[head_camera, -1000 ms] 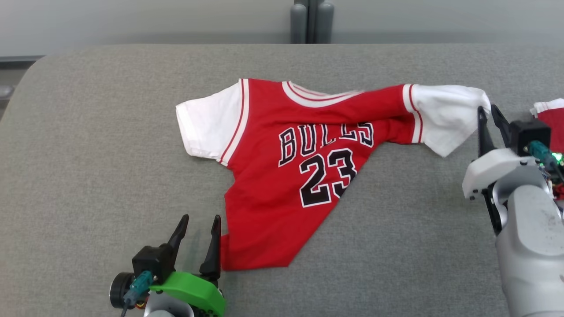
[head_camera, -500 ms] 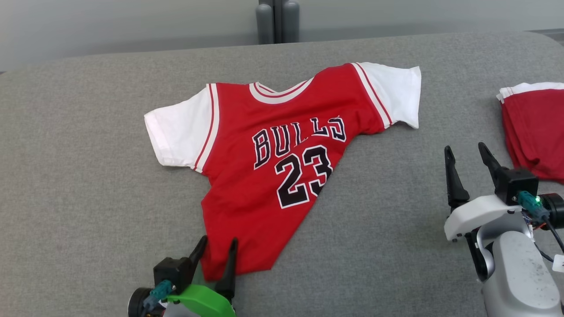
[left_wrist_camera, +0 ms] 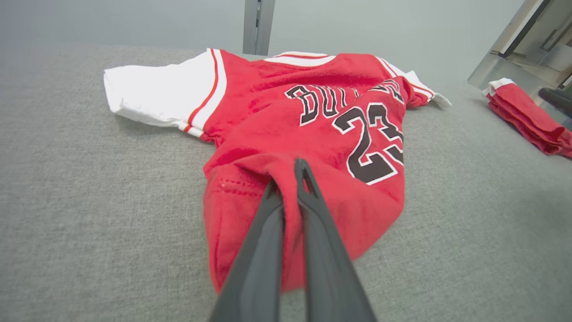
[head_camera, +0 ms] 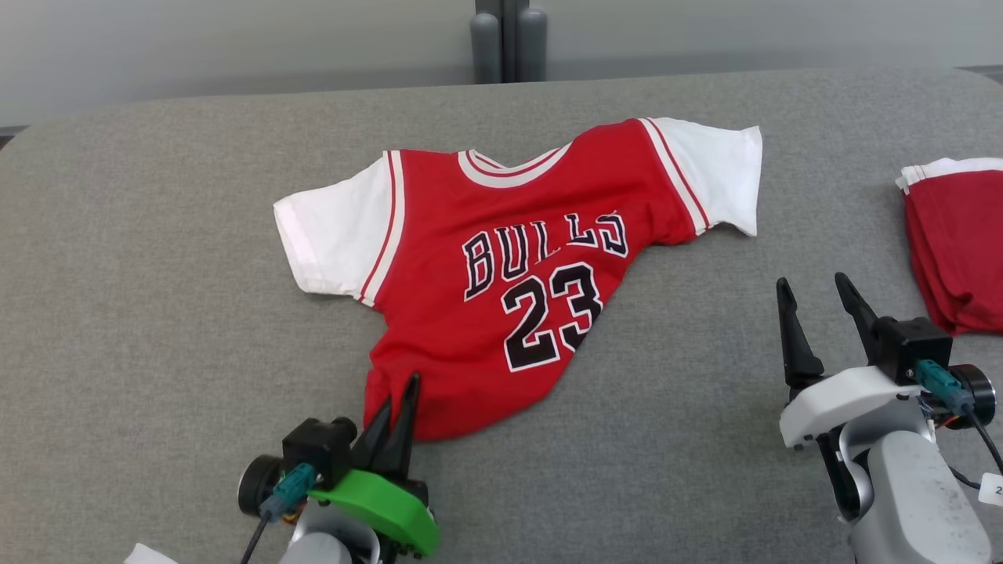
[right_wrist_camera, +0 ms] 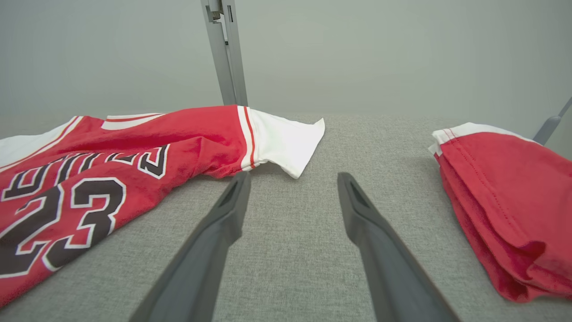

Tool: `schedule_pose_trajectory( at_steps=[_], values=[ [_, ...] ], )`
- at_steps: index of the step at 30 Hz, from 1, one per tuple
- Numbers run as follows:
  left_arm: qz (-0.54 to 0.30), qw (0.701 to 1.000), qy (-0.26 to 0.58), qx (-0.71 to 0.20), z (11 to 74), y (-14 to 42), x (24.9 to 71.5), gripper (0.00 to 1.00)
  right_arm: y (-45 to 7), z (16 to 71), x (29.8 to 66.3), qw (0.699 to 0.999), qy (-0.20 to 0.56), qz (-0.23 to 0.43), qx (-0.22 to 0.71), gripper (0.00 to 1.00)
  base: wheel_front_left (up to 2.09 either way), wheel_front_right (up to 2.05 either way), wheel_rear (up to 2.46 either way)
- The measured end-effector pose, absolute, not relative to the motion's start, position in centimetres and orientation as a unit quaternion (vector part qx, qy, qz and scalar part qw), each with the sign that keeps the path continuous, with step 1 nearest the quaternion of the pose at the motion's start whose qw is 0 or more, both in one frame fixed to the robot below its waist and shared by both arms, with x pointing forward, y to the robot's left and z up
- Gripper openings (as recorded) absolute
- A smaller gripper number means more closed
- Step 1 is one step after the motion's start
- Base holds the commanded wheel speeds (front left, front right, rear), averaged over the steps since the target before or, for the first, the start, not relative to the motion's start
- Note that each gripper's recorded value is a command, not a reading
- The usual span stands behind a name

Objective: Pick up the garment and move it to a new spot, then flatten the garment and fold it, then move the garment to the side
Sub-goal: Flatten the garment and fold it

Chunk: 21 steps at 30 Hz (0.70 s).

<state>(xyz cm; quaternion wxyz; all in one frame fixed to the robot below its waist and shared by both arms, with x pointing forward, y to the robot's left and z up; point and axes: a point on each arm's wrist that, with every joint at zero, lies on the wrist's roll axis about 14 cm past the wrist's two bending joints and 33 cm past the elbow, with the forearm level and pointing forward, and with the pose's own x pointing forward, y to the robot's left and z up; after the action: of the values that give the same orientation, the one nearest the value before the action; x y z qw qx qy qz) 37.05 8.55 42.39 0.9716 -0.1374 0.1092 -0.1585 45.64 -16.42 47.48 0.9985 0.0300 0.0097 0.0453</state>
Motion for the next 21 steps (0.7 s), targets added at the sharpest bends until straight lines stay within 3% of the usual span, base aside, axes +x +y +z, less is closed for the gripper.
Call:
schedule_pose_trajectory(
  at_steps=[13, 17, 21],
  values=[
    [-0.18, 0.963, -0.182, -0.08, 61.0, 10.9, 39.8, 0.0, -15.0, 48.0, 45.0, 0.997, 0.005, 0.062, 0.049, 1.0, 0.0, 0.0, 0.0],
    [-0.193, 0.959, -0.202, -0.057, 62.3, 11.0, 40.6, 0.0, -15.2, 47.7, 45.2, 0.997, 0.008, 0.059, 0.05, 1.0, 0.0, 0.0, 0.0],
    [-0.173, 0.972, -0.153, -0.032, 59.1, 13.0, 42.6, 0.0, -15.1, 47.4, 45.6, 0.997, 0.01, 0.061, 0.051, 1.0, 0.0, 0.0, 0.0]
  ],
)
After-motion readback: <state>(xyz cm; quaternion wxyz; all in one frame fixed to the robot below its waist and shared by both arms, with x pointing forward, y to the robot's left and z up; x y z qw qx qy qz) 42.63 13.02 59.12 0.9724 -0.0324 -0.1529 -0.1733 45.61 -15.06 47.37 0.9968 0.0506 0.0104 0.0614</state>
